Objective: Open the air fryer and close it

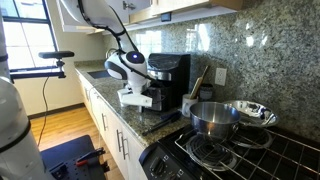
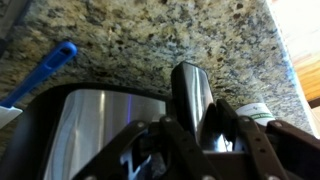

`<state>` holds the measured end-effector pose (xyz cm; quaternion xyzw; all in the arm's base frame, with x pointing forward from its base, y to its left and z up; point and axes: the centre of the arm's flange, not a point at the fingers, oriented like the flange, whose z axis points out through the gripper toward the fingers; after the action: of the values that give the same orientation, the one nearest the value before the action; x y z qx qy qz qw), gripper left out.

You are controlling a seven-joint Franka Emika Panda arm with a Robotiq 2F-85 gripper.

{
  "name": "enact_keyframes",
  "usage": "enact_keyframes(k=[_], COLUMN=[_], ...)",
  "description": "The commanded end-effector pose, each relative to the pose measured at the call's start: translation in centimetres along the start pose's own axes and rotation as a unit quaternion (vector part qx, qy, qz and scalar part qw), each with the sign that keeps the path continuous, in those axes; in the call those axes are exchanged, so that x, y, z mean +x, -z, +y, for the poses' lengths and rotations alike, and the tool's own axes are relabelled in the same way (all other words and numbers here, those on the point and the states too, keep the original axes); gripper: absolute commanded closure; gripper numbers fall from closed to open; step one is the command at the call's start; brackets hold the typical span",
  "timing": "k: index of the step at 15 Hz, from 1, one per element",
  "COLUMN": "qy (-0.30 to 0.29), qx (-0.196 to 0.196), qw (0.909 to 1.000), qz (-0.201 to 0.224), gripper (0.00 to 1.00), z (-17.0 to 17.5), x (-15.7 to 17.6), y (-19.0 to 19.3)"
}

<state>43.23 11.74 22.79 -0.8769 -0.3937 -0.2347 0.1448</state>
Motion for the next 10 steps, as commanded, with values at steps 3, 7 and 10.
enact_keyframes(k=[3, 7, 10], qy=[0.019, 0.033, 0.040], qx=[0.008, 0.009, 0.006], qw=[0.9996, 0.9992, 0.9989], qz=[0.021, 0.020, 0.025], gripper=[0.81, 0.81, 0.81], z=[1.7, 1.8, 1.7], x=[2.4, 3.1, 3.7], y=[-1.8, -1.9, -1.7])
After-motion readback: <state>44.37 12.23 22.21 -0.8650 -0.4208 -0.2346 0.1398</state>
